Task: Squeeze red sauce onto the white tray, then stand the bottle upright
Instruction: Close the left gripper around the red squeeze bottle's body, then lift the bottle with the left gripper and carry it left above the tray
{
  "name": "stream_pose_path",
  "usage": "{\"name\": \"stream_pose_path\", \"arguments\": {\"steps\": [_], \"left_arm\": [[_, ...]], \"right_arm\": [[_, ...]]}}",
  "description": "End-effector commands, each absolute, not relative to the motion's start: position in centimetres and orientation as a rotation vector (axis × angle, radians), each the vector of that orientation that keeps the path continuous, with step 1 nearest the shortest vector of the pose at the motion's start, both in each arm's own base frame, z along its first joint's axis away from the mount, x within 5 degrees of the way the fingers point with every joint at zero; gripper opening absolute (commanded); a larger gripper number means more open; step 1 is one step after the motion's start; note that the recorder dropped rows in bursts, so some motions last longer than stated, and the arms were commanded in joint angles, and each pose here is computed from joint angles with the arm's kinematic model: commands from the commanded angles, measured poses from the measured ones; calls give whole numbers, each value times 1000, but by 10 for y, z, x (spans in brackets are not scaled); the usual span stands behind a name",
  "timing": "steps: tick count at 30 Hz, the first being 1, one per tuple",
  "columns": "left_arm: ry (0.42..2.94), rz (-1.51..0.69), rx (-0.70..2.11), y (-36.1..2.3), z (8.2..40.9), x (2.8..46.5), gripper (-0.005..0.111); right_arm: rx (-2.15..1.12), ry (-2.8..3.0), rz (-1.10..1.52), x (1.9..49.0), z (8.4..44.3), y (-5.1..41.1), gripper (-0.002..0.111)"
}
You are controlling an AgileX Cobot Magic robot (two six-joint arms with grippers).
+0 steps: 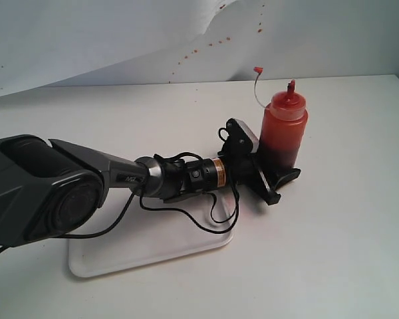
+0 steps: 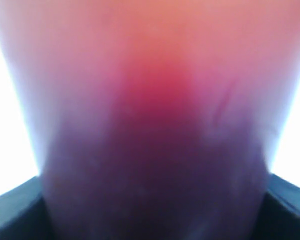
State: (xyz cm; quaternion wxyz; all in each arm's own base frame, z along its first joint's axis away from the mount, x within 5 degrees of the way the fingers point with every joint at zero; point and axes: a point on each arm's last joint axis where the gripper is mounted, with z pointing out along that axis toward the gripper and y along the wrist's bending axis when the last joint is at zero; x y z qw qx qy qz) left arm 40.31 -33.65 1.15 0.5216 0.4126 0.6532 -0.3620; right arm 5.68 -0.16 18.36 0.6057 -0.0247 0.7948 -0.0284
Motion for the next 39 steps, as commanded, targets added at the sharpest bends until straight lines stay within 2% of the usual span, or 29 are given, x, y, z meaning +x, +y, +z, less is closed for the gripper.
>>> {"name": "stream_pose_path", "arguments": {"steps": [1, 10, 17, 23, 32, 39], "left_arm": [[1518, -880, 1027, -341, 33, 402, 0], [1468, -936, 1122, -341, 85, 390, 0], [1441, -880, 1159, -317, 125, 368, 0], [1437, -830, 1160, -285, 161, 333, 0], [1435, -630, 962, -223, 220, 281, 0], [1508, -461, 934, -170, 244, 246, 0]], "right_arm": [[-49, 1831, -70, 57, 183, -2, 0], [-49, 1831, -70, 57, 183, -2, 0], [-49, 1831, -70, 57, 183, -2, 0], [-49, 1831, -70, 57, 183, -2, 0], [-49, 1831, -70, 57, 183, -2, 0], [-49, 1831, -70, 57, 183, -2, 0]]}}
